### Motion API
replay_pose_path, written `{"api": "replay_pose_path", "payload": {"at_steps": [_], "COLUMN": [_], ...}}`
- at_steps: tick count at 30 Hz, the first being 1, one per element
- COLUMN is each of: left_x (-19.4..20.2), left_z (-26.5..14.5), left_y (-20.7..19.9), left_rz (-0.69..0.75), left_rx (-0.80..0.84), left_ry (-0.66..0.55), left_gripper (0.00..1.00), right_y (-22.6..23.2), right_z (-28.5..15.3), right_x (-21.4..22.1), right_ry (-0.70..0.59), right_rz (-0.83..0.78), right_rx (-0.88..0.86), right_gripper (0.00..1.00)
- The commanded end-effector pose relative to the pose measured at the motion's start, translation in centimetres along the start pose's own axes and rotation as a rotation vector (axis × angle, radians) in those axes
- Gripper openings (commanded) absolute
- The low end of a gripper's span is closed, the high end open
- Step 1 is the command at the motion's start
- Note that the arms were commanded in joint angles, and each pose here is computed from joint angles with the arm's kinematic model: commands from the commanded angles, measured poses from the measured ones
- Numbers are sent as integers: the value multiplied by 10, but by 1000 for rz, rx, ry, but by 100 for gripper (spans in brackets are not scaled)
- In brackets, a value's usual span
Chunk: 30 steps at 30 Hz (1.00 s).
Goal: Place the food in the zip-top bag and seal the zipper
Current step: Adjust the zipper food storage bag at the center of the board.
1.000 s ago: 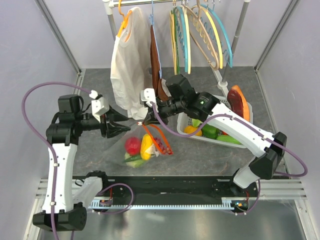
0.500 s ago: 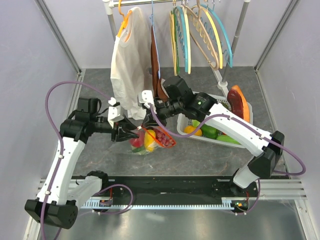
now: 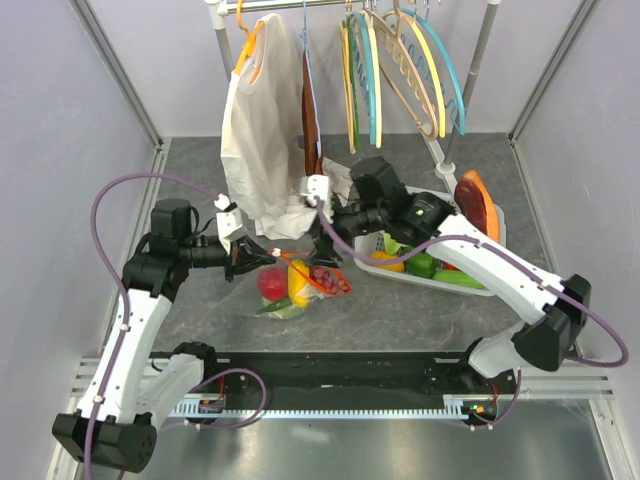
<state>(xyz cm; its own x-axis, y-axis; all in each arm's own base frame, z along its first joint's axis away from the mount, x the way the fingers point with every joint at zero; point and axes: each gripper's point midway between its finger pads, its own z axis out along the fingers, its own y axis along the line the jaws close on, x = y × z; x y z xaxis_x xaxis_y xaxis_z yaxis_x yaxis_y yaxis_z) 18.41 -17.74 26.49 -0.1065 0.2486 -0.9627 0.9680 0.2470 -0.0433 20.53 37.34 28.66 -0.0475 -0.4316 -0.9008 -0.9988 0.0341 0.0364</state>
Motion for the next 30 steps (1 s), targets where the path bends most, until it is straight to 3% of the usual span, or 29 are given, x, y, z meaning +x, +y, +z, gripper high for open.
{"api": "replay_pose_path", "payload": {"at_steps": [1,6,10,20,30], "left_x": [-15,-14,-16,-17,-15], "left_z": [-3,-2,0,0,1], "left_y": [-7,-3,1,4,5], "left_rz": [37,24,5,-7,-3], "left_rx": [9,18,18,16,20], "left_ry": [-48,-38,-34,-30,-29], "left_gripper": [2,2,2,2,2], "right_y": [-19,-20,-15,-26,-12], "right_z": [-44,-63,-51,-24,-4], "right_x": [23,70,97,119,120], "right_ry": [-19,47,98,108,80], "right_rz": [187,183,205,258,228], "right_rx": [109,149,101,81,22], "right_gripper": [79,76,73,60,57]}}
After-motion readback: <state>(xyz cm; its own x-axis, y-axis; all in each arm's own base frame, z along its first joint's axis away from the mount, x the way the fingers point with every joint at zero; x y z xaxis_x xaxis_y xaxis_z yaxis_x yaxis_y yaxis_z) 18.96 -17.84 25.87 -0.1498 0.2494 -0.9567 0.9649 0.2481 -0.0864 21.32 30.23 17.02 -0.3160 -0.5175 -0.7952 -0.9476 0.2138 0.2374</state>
